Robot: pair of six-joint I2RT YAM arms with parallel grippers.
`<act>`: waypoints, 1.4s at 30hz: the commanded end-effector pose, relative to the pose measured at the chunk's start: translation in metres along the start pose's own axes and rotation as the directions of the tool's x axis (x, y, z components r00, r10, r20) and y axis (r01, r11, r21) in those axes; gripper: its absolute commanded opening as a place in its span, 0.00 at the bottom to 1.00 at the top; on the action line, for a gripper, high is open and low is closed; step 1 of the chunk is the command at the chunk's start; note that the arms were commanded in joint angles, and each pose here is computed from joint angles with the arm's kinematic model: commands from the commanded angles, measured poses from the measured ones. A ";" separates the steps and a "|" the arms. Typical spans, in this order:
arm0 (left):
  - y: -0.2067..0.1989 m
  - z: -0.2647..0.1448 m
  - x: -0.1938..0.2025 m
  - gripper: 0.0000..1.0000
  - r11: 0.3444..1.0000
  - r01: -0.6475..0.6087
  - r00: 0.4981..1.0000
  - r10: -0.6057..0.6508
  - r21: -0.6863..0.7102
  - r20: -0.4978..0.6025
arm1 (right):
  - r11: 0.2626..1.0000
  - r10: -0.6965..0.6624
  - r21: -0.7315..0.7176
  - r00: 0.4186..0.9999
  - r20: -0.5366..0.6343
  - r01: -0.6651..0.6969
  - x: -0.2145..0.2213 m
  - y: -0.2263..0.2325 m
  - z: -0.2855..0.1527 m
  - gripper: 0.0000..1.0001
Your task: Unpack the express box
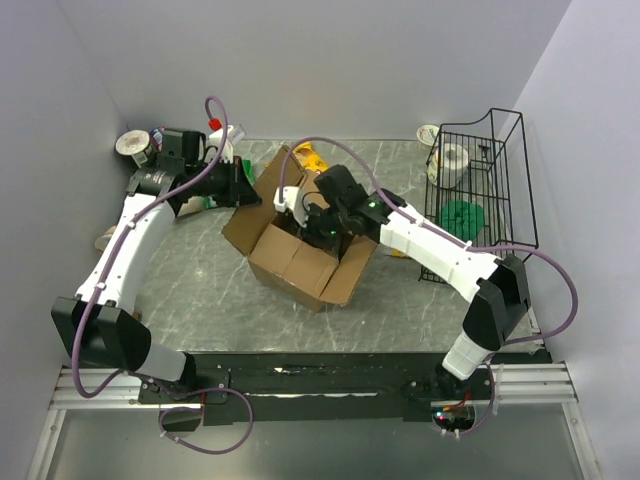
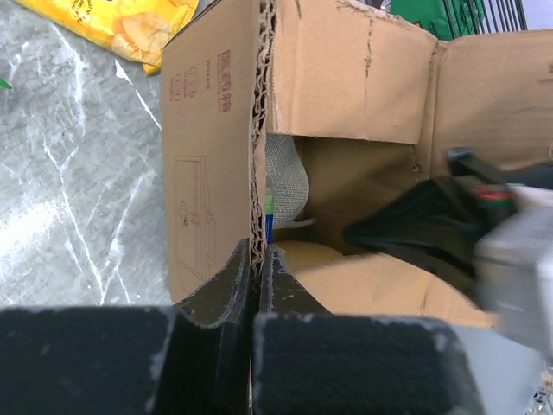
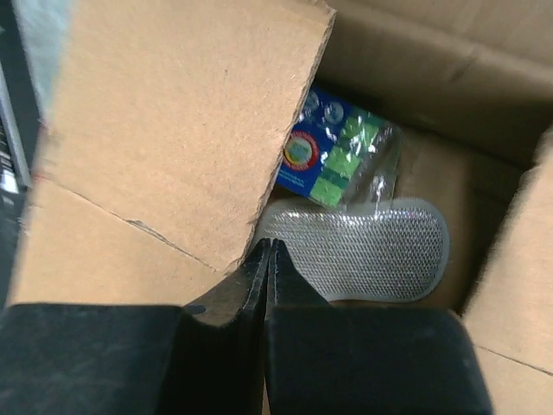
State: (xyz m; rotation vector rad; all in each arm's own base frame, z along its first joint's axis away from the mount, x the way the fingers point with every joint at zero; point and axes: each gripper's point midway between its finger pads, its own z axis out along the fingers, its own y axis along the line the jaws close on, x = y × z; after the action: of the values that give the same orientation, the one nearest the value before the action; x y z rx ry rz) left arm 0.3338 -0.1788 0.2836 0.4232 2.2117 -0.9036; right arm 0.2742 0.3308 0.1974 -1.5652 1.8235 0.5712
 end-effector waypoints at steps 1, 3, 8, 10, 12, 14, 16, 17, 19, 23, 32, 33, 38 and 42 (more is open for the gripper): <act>-0.007 0.001 -0.027 0.01 0.999 -0.035 0.995 0.031 0.036 0.096 | 0.994 0.003 -0.110 0.985 0.174 0.016 -0.064 0.026 -0.043 0.00; -0.007 -0.001 -0.029 0.01 1.000 -0.014 0.993 0.011 0.022 0.116 | 0.983 -0.002 -0.180 0.987 0.162 0.031 -0.066 0.049 -0.052 0.00; -0.016 -0.009 -0.034 0.01 0.999 0.014 0.987 -0.022 0.050 0.162 | 0.943 -0.035 -0.327 0.997 0.073 0.057 -0.060 0.123 -0.044 0.00; -0.022 -0.015 -0.032 0.01 0.997 0.021 0.984 -0.033 0.069 0.177 | 0.945 -0.064 -0.320 0.998 0.023 0.068 -0.042 0.138 -0.030 0.00; -0.025 -0.019 -0.027 0.01 0.997 0.030 0.981 -0.043 0.071 0.187 | 0.947 -0.119 -0.302 0.993 -0.028 0.105 -0.027 0.158 -0.015 0.01; -0.028 -0.020 -0.021 0.01 0.996 0.027 0.983 -0.042 0.088 0.177 | 0.964 -0.227 -0.159 0.972 -0.068 0.214 -0.022 0.154 -0.003 0.19; -0.030 -0.022 -0.013 0.01 0.995 0.038 0.985 -0.053 0.095 0.166 | 0.959 -0.282 -0.013 0.948 -0.144 0.283 -0.007 0.138 0.007 0.37; -0.033 -0.023 -0.010 0.01 0.994 0.036 0.986 -0.054 0.108 0.161 | 0.954 -0.288 0.042 0.948 -0.135 0.296 -0.013 0.131 0.012 0.45; -0.036 -0.027 -0.005 0.01 0.993 0.033 0.985 -0.051 0.114 0.163 | 0.950 -0.276 0.111 0.950 -0.145 0.293 -0.015 0.119 0.014 0.48; -0.041 -0.029 0.004 0.01 0.989 0.032 0.986 -0.055 0.145 0.159 | 0.910 -0.322 0.225 0.935 -0.147 0.349 -0.026 0.095 0.009 0.48; -0.054 -0.030 0.014 0.01 0.972 0.006 0.990 -0.038 0.235 0.132 | 0.913 -0.263 0.293 0.959 -0.107 0.283 -0.028 0.053 -0.027 0.43; -0.053 -0.029 0.017 0.01 0.972 -0.006 0.991 -0.026 0.235 0.131 | 0.939 -0.236 0.243 0.970 -0.065 0.244 -0.035 0.061 -0.035 0.42; -0.059 -0.034 0.020 0.01 0.964 -0.058 0.987 0.016 0.258 0.162 | 0.934 -0.119 0.349 0.986 0.115 0.073 -0.070 0.016 -0.088 0.41; -0.062 -0.037 0.018 0.01 0.962 -0.074 0.981 0.024 0.263 0.190 | 0.925 -0.071 0.380 0.992 0.101 0.027 -0.046 -0.006 -0.078 0.39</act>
State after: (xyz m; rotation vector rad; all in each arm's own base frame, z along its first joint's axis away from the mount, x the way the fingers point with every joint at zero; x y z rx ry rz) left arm 0.2891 -0.1874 0.2933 0.4092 2.0180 -1.0964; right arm 0.2567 0.3159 0.2822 -1.3639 1.6722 0.2334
